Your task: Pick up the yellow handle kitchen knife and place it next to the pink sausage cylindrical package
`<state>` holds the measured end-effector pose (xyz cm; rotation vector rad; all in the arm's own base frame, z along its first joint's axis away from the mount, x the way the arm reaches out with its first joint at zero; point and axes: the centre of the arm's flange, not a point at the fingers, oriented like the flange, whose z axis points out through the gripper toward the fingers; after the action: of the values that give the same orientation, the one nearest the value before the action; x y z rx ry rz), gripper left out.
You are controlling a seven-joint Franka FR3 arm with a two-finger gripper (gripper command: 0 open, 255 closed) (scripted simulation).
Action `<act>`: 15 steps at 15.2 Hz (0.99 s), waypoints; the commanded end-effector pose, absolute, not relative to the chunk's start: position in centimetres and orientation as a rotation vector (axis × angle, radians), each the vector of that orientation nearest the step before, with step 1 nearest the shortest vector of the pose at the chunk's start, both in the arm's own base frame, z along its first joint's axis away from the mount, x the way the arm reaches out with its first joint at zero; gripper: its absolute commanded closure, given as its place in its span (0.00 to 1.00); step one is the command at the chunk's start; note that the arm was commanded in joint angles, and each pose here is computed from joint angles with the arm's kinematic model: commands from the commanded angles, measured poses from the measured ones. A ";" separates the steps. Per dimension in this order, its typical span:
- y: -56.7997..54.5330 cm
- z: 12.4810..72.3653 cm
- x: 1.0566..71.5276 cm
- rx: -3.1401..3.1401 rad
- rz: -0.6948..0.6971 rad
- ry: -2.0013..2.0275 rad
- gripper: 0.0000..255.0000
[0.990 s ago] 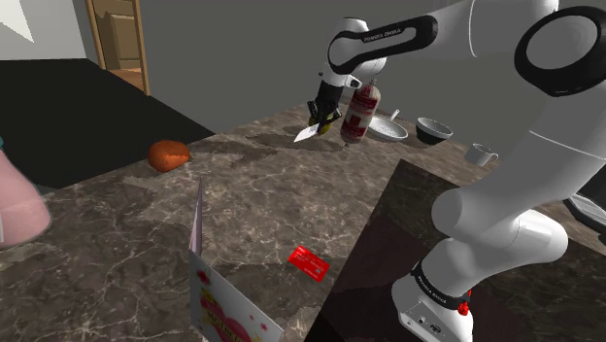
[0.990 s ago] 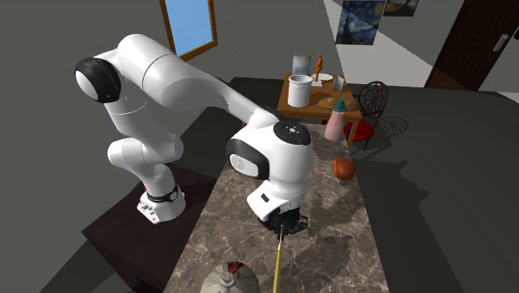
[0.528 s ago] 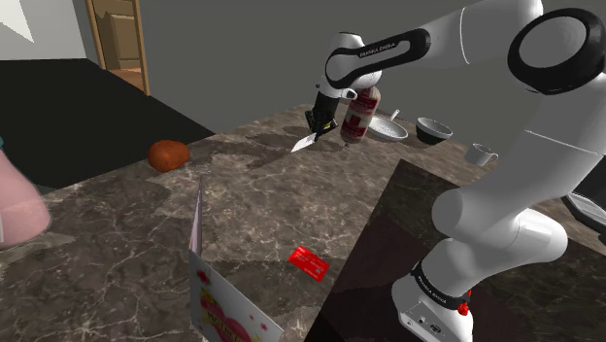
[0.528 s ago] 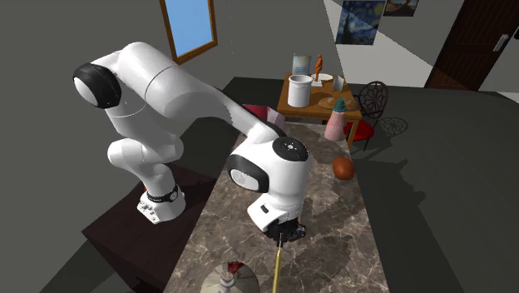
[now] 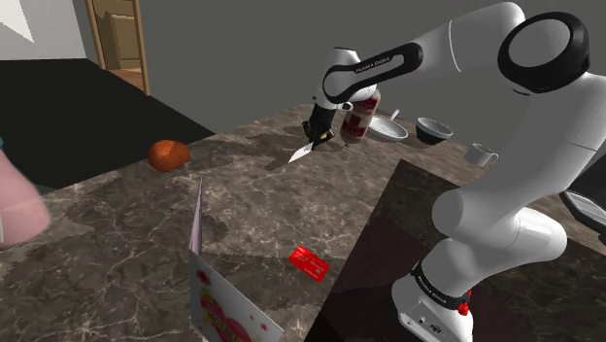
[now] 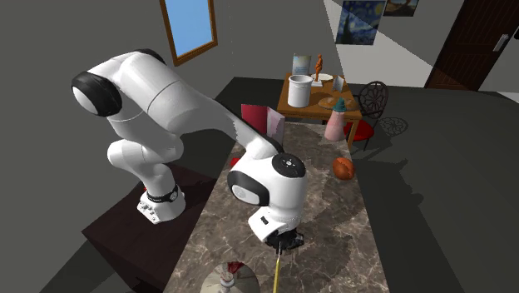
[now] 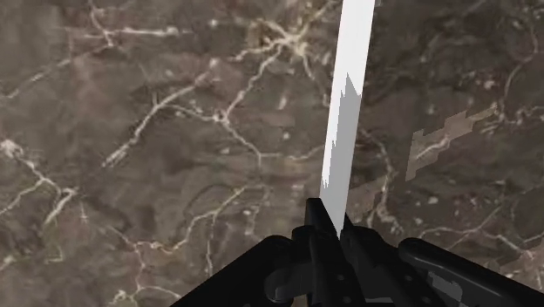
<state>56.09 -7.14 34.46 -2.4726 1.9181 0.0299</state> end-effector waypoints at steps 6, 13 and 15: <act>-7.1 34.2 56.1 -2.473 0.029 1.918 1.00; -7.1 34.2 56.1 -2.473 0.029 1.918 0.00; -7.2 36.8 56.1 -2.473 0.029 1.918 0.00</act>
<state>56.14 -7.27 35.84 -2.4730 1.9182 0.0278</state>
